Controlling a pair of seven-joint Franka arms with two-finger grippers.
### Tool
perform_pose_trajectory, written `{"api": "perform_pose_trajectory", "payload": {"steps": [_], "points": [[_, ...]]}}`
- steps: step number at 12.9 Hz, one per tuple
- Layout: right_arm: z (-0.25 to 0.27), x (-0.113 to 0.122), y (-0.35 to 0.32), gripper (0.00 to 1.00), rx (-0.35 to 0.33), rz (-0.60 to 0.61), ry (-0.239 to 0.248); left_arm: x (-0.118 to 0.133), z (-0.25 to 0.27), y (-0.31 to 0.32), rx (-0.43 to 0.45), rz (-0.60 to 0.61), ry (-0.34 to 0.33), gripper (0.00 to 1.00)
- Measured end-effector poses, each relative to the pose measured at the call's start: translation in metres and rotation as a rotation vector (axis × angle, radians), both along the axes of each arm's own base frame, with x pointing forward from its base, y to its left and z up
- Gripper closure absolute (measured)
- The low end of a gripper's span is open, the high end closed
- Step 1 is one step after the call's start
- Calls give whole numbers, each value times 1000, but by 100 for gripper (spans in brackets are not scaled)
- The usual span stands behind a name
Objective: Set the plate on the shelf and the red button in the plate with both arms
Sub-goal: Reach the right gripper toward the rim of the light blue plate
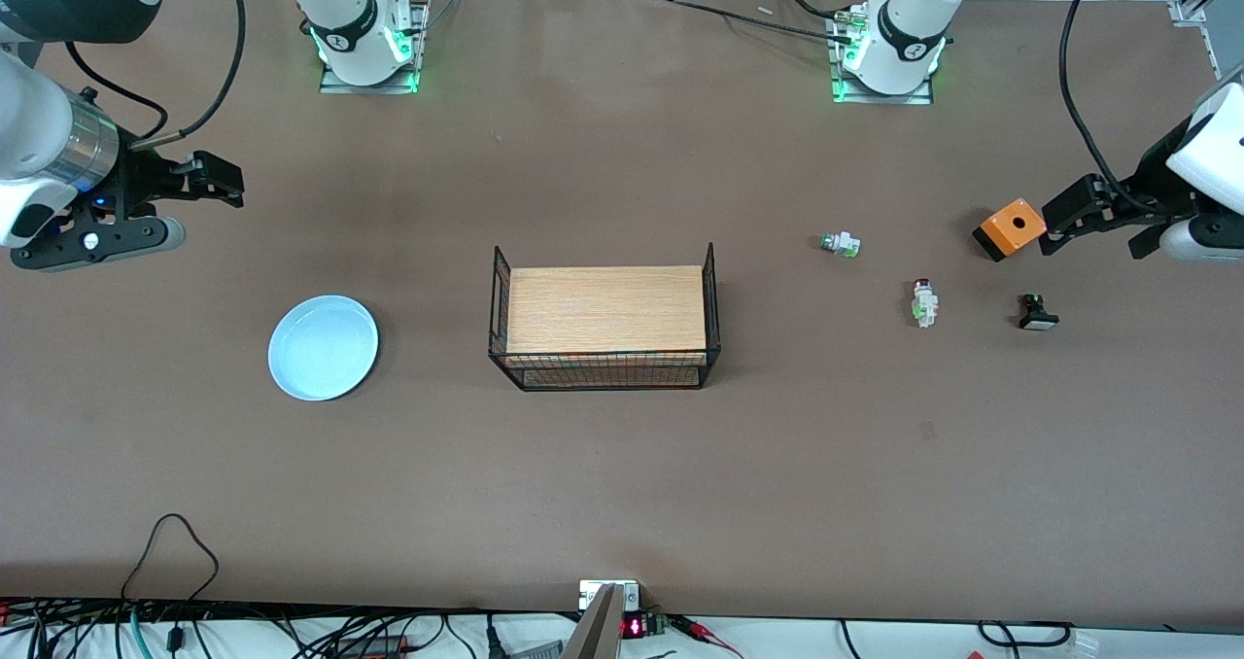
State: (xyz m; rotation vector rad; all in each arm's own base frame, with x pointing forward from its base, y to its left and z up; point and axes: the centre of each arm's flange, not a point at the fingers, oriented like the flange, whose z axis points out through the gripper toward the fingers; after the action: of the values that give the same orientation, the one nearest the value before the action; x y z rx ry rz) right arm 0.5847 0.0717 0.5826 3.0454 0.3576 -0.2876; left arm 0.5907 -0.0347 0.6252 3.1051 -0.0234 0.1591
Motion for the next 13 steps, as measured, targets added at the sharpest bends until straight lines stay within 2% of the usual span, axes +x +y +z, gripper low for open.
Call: {"api": "perform_pose_trajectory", "payload": {"steps": [4, 6, 10, 13], "points": [[-7, 10, -15, 0, 1, -25, -23, 0, 0, 0, 0, 0, 0, 0], [-30, 28, -31, 0, 0, -51, -35, 0, 0, 0, 0, 0, 0, 0], [-86, 53, -61, 0, 3, -104, 17, 0, 0, -5, -1, -8, -1, 0], [-139, 75, -95, 0, 94, -191, 22, 0, -2, -5, 0, -8, 6, 0]]}}
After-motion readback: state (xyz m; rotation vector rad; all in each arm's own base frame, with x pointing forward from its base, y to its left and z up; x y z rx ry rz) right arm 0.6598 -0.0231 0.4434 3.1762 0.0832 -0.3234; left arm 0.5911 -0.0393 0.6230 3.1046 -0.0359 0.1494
